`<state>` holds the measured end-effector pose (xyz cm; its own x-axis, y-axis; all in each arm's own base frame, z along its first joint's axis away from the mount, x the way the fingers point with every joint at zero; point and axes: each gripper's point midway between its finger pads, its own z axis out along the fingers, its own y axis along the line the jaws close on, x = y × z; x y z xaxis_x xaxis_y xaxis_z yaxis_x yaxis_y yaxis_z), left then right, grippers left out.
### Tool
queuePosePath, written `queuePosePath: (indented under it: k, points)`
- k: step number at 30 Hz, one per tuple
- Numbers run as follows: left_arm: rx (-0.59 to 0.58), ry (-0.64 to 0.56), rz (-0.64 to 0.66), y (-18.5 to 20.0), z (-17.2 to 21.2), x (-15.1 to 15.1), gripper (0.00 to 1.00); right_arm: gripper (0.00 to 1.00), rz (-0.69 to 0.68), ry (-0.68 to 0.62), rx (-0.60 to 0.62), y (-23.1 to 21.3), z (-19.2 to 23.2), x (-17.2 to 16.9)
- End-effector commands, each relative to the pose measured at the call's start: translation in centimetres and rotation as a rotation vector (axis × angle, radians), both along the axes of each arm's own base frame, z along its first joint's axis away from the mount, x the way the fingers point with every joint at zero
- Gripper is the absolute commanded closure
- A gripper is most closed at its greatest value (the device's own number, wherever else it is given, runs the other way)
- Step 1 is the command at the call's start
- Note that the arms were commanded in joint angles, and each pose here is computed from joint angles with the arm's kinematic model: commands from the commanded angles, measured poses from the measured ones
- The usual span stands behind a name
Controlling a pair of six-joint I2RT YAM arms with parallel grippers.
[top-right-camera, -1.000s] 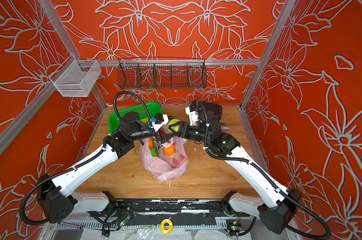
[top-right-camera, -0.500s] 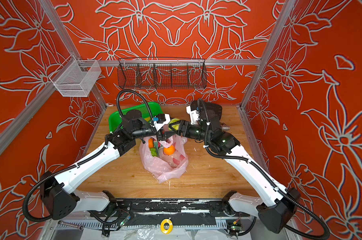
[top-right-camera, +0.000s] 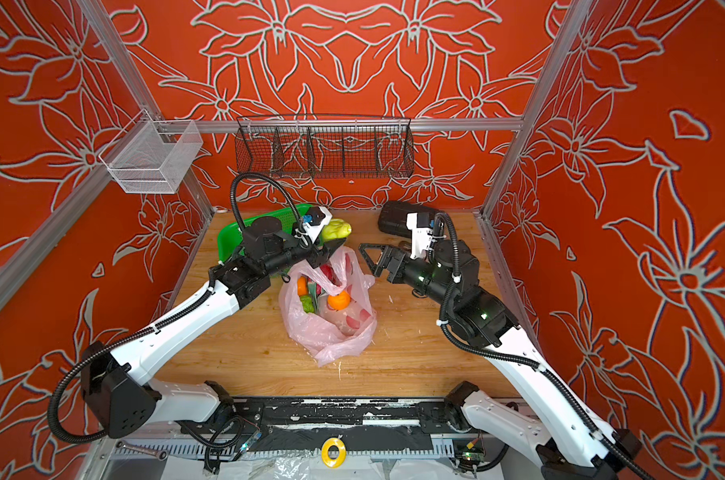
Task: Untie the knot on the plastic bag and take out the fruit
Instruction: 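Carry the green pear into the basket with the left gripper while right draws back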
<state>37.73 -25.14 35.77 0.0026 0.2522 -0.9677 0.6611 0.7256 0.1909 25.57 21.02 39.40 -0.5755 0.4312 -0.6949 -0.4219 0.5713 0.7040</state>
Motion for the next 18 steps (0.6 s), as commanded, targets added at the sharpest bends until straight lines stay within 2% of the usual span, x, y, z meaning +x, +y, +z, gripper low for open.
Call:
queuePosePath:
  k: [1, 7, 11, 14, 18]
  points:
    - [-0.066, 0.047, 0.231, 5.6, 1.2, 2.5, 0.54, 0.03, -0.049, 0.017, -0.041, -0.5, -1.8, 1.2]
    - [-0.084, 0.2, 0.496, 14.3, -2.9, 5.8, 0.56, 0.03, -0.035, 0.044, -0.064, -0.1, -2.9, 1.4]
    - [-0.118, 0.351, 0.641, 19.1, -6.7, 7.1, 0.56, 0.03, -0.035, 0.048, -0.068, 0.0, -3.1, 1.6]
    - [-0.106, 0.475, 0.698, 20.9, -10.0, 7.7, 0.56, 0.03, -0.043, 0.052, -0.082, 0.0, -3.3, 1.8]
    - [-0.056, 0.626, 0.706, 21.2, -14.2, 8.4, 0.56, 0.03, -0.059, 0.055, -0.113, -0.4, -3.7, 1.8]
